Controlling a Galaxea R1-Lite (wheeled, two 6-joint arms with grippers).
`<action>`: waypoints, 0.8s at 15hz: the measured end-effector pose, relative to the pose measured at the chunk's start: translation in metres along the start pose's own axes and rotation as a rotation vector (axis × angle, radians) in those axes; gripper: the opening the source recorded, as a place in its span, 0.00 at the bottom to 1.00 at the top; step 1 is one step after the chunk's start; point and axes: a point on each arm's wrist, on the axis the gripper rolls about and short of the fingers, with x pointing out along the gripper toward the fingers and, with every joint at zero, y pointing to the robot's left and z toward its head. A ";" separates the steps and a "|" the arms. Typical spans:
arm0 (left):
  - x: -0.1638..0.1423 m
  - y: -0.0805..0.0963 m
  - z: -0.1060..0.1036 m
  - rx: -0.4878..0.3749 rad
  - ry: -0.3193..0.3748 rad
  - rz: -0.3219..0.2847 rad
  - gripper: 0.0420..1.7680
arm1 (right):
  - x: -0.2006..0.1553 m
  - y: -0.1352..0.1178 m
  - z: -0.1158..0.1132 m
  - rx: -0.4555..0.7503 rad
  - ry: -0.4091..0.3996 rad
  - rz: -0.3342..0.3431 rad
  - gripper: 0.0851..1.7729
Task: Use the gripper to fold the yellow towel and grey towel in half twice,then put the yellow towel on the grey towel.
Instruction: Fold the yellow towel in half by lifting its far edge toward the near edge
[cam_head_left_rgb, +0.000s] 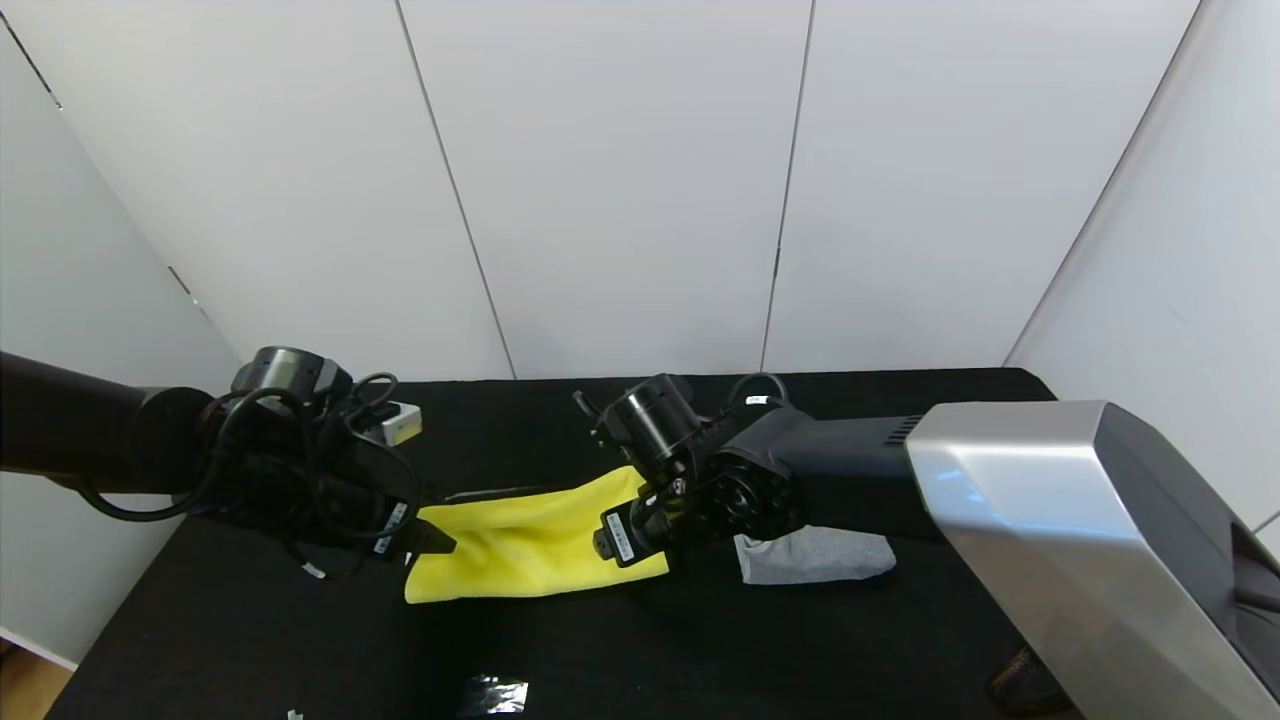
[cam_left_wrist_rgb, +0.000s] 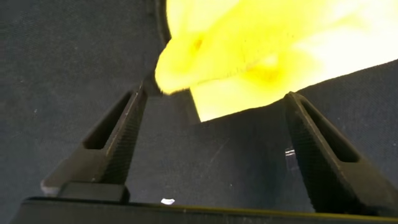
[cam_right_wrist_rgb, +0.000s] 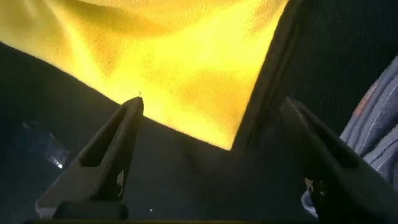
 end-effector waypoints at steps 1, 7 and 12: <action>-0.001 0.000 0.000 -0.002 0.002 0.004 0.89 | -0.001 0.001 0.000 0.004 -0.001 0.001 0.90; 0.010 0.001 -0.002 -0.031 0.043 0.078 0.93 | -0.006 0.002 0.003 0.005 -0.010 0.005 0.94; 0.032 0.002 0.011 -0.142 -0.047 0.154 0.95 | -0.007 0.003 0.003 0.016 -0.011 0.007 0.95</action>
